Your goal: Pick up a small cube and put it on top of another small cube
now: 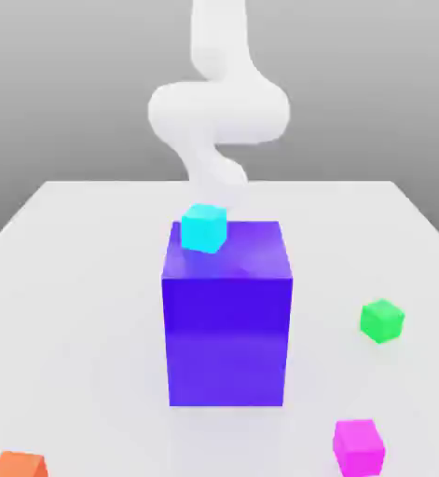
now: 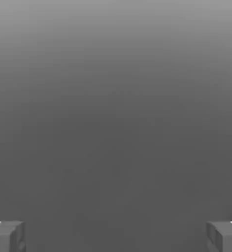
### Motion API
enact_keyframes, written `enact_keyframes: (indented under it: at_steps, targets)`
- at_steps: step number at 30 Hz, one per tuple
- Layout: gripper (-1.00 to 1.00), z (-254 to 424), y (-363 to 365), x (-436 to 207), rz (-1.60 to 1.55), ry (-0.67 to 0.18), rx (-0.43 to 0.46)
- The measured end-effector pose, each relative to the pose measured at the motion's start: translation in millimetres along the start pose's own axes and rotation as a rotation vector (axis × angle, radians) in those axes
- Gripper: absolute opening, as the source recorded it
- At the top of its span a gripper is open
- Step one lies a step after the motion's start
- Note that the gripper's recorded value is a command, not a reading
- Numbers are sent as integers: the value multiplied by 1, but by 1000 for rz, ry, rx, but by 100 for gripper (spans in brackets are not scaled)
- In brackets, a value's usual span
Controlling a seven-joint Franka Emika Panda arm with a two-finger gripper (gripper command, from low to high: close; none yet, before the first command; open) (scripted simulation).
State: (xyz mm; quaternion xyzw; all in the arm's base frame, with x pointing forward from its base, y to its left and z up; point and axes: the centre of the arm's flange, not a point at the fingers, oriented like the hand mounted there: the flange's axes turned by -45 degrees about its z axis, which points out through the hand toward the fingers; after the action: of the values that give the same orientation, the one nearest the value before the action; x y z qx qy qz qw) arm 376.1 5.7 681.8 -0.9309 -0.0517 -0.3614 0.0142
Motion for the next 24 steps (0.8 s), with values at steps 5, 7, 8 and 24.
enact_keyframes:
  at_steps: [5,7,8,24]
  targets:
    - [0,87,-17,-4,-206,-110,128]
    - [0,120,-27,-9,-286,-149,174]
    - [0,136,-32,-13,-326,-168,196]
    - [0,353,-138,-140,-1008,-428,483]
